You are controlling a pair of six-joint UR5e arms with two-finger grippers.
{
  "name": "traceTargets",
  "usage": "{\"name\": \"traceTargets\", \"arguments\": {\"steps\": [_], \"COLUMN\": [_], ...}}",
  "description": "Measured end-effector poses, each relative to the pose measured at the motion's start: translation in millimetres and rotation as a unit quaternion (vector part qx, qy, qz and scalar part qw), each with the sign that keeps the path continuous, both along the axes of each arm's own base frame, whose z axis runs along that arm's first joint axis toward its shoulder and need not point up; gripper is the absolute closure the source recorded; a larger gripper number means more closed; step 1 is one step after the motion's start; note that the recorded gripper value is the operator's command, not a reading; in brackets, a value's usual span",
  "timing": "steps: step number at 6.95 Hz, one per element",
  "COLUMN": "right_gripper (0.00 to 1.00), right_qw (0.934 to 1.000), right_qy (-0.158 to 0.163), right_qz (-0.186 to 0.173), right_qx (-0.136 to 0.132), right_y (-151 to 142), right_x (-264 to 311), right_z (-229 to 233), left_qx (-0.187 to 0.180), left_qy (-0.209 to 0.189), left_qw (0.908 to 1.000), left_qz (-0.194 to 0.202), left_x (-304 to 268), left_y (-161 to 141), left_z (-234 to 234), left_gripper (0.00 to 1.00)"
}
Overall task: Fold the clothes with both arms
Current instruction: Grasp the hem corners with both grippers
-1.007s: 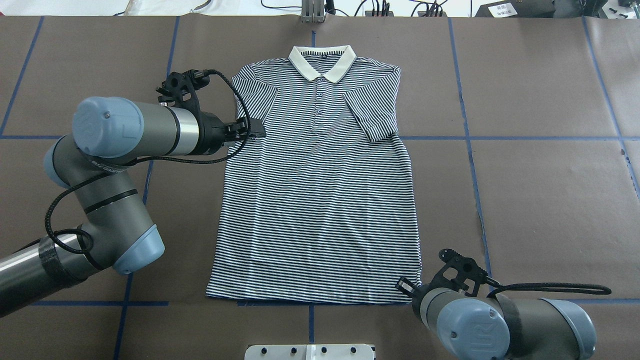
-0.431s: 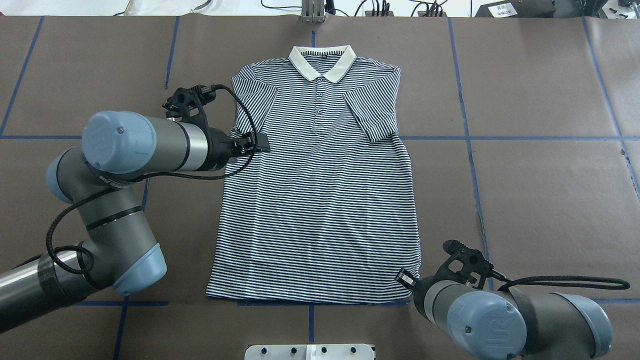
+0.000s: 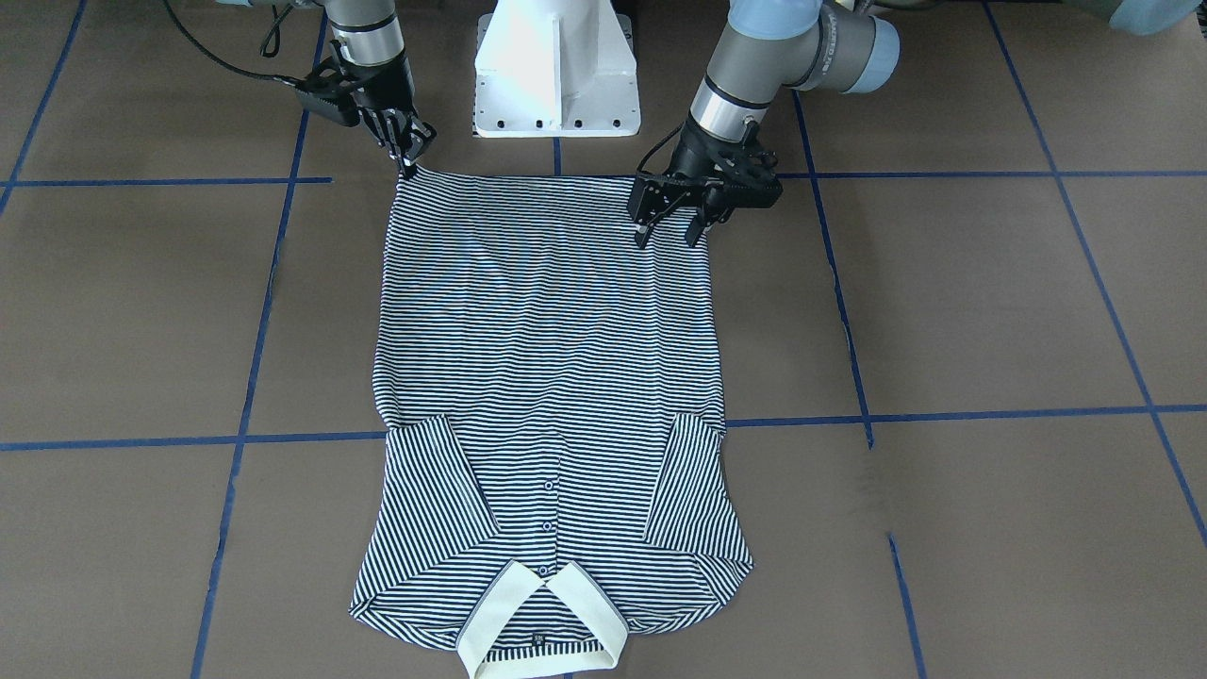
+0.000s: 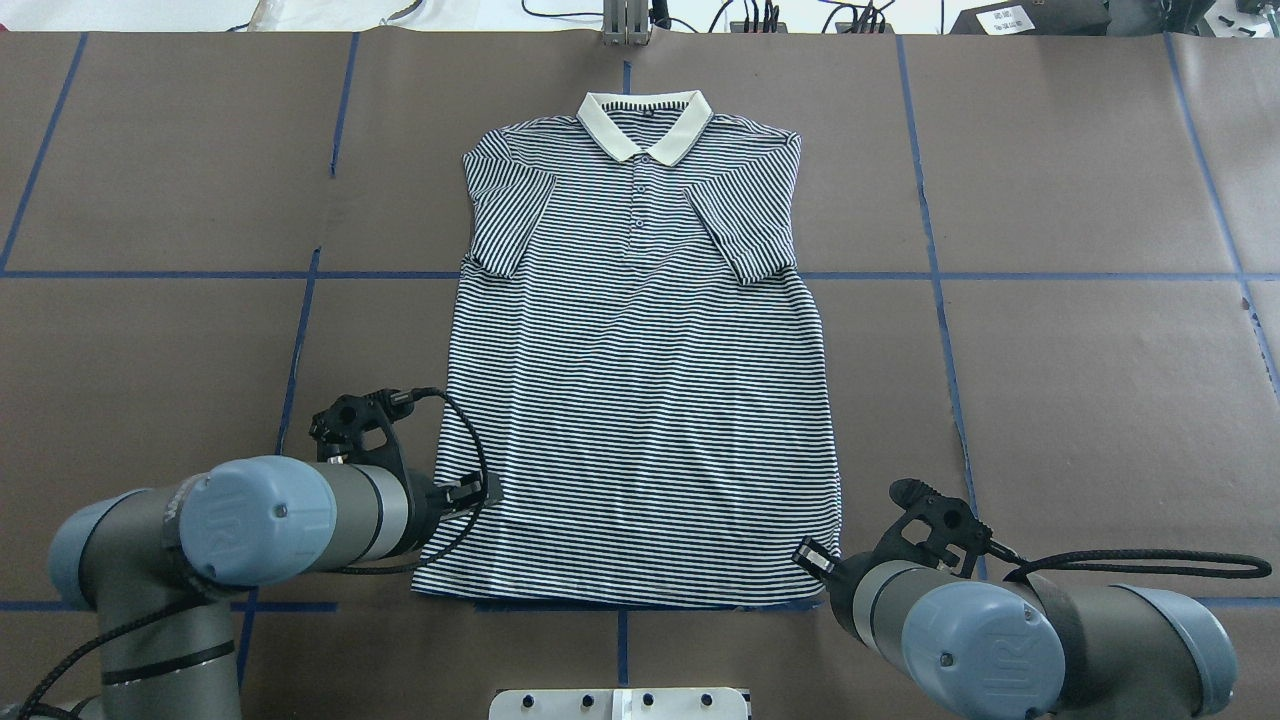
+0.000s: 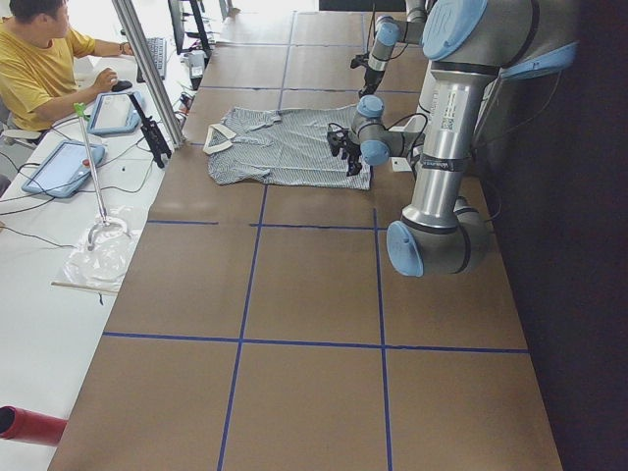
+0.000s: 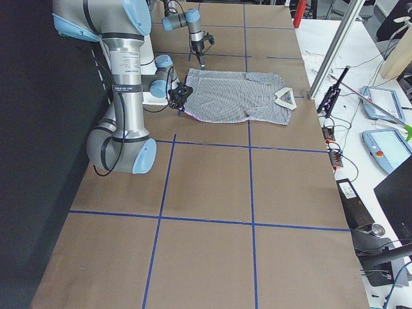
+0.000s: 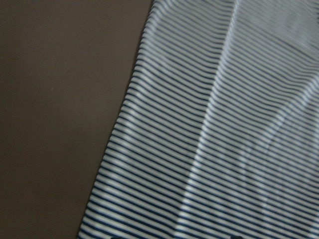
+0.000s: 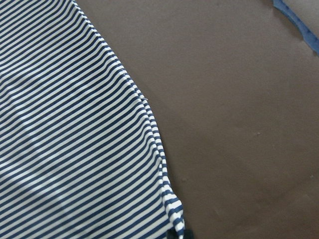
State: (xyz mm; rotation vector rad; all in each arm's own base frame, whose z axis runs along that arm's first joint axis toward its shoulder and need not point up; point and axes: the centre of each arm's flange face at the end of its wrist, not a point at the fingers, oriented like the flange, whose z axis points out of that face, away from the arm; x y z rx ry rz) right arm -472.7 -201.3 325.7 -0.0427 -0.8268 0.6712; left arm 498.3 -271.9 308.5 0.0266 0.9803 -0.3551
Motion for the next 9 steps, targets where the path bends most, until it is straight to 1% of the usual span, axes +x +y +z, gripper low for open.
{"name": "traceTargets", "arguments": {"steps": [1,3,4,5,6,7,9], "right_gripper": [1.0,1.0,1.0,1.0,1.0,1.0,1.0], "right_qw": [1.0,1.0,1.0,1.0,1.0,1.0,1.0], "right_qy": [0.002,0.002,0.002,0.002,0.001,0.001,0.001], "right_qz": [0.0,0.001,0.001,0.001,0.001,0.0,0.0], "right_qx": [0.0,0.0,0.0,0.0,0.0,0.0,0.0], "right_y": [-0.1,-0.4,-0.3,-0.1,0.1,0.2,0.2], "right_x": [-0.5,-1.1,-1.3,-1.5,-1.8,-1.9,-1.6], "right_z": [1.5,2.2,1.9,1.8,1.1,0.4,0.4], "left_qx": [-0.007,-0.014,-0.016,-0.017,-0.019,-0.024,-0.03], "left_qy": [-0.012,-0.024,-0.03,-0.033,-0.034,-0.034,-0.029], "left_qw": [0.9999,0.9995,0.9993,0.9991,0.9989,0.9989,0.9989], "left_qz": [0.003,0.012,0.017,0.022,0.024,0.023,0.022], "left_x": [1.6,3.3,4.0,5.3,6.5,7.4,7.6], "left_y": [14.1,29.5,35.7,40.6,44.4,46.7,50.2], "left_z": [13.4,27.0,33.0,36.7,38.4,38.8,35.0], "left_gripper": [0.29,0.32,0.36,0.57,0.95,1.0,1.0]}}
